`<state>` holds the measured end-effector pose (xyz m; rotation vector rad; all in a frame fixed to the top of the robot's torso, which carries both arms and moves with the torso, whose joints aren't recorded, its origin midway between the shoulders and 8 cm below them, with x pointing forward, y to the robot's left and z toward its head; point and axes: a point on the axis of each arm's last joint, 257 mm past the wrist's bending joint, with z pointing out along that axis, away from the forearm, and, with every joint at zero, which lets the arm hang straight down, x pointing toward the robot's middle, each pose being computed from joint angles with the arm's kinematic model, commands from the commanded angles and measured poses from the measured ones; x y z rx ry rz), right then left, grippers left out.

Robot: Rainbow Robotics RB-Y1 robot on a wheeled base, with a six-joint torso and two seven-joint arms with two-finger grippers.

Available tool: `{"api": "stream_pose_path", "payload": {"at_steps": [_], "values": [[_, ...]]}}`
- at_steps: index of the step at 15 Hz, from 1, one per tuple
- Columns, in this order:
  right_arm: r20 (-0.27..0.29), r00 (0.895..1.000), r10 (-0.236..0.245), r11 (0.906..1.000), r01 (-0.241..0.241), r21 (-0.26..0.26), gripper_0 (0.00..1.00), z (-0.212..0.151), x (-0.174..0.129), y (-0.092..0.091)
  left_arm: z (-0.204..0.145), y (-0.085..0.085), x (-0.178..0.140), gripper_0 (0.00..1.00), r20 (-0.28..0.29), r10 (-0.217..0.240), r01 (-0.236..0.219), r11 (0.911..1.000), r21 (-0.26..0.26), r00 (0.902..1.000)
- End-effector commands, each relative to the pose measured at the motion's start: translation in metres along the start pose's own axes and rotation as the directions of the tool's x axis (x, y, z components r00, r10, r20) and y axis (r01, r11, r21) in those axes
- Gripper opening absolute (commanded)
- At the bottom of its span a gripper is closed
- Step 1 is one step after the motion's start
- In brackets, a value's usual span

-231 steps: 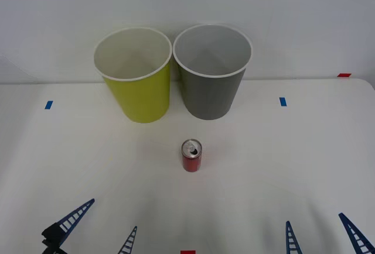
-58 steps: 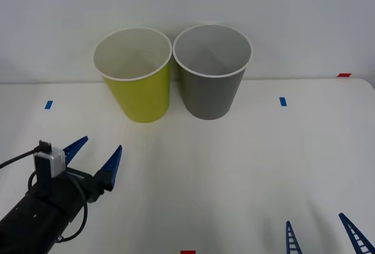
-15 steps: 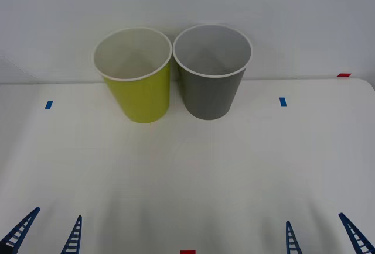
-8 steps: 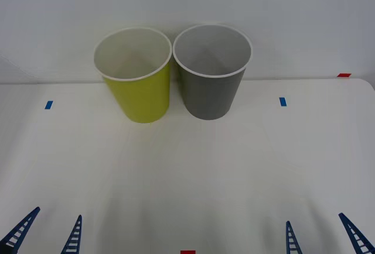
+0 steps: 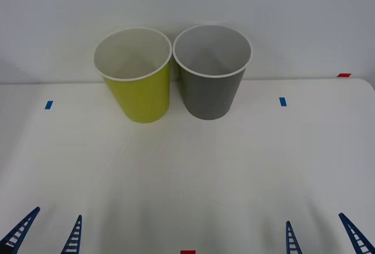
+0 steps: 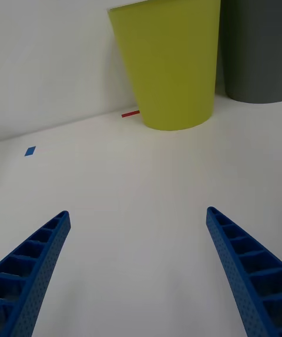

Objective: Put cans in the gray bin and PET bottles in the light green bin.

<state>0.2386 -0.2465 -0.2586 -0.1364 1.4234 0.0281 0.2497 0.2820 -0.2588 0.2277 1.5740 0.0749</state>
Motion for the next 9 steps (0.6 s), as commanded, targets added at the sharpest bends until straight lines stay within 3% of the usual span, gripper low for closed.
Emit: {"api": "stream_pose_path", "payload": {"at_steps": [1,9], "values": [[0.000,1.000,0.000,1.0000,0.000,0.000,1.00,0.0000,0.0000,0.0000,0.0000,0.0000,0.0000,0.79,0.000,0.000,0.000,1.0000,0.000,1.0000],[0.000,1.000,0.000,1.0000,0.000,0.000,1.00,0.0000,0.0000,0.0000,0.0000,0.0000,0.0000,0.79,0.000,0.000,0.000,1.0000,0.000,1.0000]]}}
